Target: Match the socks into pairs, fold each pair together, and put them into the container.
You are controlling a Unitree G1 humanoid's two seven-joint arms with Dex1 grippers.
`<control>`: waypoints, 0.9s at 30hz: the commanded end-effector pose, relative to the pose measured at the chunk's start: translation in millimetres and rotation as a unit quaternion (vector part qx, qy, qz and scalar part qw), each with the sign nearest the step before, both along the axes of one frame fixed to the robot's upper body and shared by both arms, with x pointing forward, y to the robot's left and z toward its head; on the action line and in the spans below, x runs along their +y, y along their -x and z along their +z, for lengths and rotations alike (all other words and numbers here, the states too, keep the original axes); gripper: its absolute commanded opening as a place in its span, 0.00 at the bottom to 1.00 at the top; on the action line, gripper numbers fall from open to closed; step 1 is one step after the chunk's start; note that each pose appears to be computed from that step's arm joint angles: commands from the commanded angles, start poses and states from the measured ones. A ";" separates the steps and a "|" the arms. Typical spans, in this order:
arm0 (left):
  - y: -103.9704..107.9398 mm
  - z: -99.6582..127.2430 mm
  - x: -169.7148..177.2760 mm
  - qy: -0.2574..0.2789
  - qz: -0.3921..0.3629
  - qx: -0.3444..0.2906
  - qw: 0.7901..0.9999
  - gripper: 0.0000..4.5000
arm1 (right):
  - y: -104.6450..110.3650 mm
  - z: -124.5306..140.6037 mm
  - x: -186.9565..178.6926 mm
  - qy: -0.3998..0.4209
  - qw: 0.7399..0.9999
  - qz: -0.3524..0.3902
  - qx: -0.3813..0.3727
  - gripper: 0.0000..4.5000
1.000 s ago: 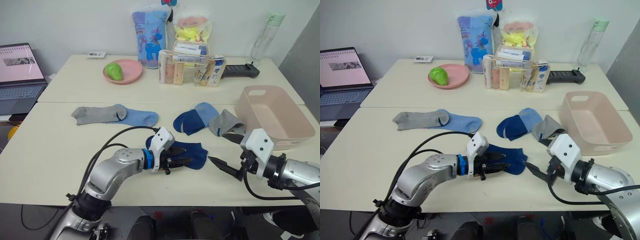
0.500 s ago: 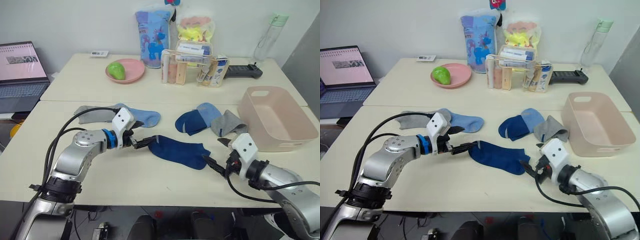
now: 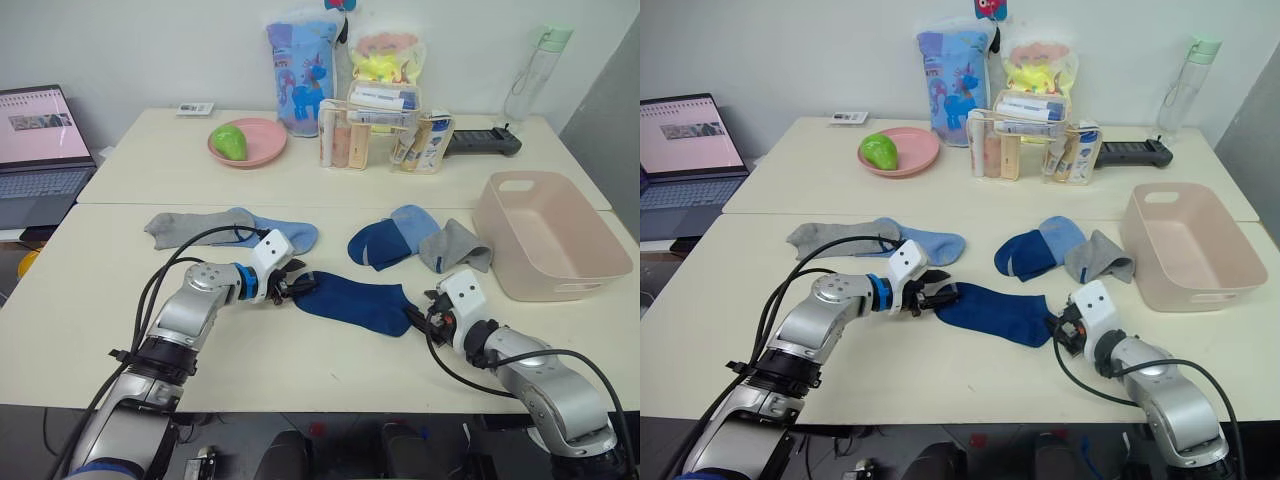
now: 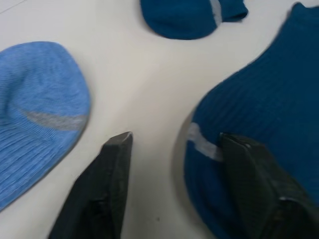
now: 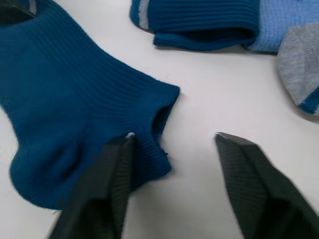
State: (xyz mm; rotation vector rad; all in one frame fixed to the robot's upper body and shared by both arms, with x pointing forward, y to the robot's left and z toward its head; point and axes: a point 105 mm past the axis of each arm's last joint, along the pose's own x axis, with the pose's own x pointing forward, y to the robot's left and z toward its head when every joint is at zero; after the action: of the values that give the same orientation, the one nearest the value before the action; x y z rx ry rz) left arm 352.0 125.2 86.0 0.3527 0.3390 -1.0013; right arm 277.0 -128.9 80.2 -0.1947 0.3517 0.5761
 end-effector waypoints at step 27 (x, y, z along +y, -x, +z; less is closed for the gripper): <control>109.0 -5.8 15.3 0.047 0.012 0.122 0.991 0.00 | 63.9 32.6 8.2 -0.041 0.987 0.122 0.093 0.00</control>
State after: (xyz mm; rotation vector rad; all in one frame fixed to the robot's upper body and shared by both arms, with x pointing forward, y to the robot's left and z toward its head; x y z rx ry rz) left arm 241.9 144.0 72.9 0.1080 0.5596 -1.0386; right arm 214.4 -124.8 106.8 -0.0797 0.5255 0.8401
